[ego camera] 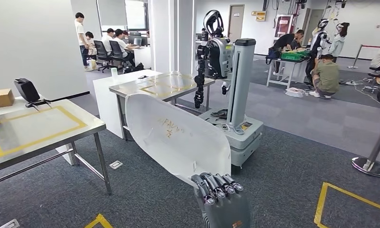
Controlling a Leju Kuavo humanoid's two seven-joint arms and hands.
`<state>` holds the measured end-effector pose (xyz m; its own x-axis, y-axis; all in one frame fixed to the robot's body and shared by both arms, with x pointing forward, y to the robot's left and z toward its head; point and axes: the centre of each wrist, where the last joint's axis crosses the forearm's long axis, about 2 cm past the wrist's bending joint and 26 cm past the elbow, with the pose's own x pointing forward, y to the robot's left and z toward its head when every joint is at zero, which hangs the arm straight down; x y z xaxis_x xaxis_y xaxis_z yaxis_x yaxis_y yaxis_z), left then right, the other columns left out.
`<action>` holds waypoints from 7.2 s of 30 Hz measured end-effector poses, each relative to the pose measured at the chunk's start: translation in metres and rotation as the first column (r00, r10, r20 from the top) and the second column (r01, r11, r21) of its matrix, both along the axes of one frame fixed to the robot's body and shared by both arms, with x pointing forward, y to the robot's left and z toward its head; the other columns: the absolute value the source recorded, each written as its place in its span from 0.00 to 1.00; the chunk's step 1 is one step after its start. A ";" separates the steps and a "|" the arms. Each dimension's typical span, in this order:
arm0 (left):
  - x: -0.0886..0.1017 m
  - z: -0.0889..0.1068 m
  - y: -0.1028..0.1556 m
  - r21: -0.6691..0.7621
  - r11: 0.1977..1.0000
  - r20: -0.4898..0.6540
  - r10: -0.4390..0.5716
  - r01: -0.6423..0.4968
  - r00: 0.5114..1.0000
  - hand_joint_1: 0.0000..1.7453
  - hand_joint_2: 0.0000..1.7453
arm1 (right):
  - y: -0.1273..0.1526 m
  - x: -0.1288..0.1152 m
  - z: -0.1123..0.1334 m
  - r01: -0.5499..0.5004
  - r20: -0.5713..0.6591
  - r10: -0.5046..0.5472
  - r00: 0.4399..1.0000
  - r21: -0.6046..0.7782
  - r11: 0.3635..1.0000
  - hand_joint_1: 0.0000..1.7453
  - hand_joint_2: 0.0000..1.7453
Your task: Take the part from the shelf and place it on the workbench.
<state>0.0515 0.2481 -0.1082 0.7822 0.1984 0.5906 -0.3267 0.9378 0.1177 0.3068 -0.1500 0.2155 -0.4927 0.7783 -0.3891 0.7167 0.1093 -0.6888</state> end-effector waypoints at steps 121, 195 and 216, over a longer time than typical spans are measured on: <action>0.007 0.001 0.001 -0.016 1.000 0.038 -0.007 0.007 0.999 0.00 1.00 | 0.002 0.000 -0.013 -0.022 -0.071 0.018 0.997 -0.066 0.998 1.00 1.00; 0.028 0.008 -0.034 -0.106 0.993 0.022 -0.053 0.055 0.998 0.00 1.00 | -0.037 0.123 -0.065 0.109 -0.759 -0.177 0.627 -0.139 0.984 1.00 1.00; 0.026 0.007 -0.028 -0.082 0.996 0.064 -0.026 0.031 0.998 0.00 0.75 | -0.049 0.113 -0.085 0.113 -0.777 -0.176 0.605 -0.136 0.984 0.00 0.00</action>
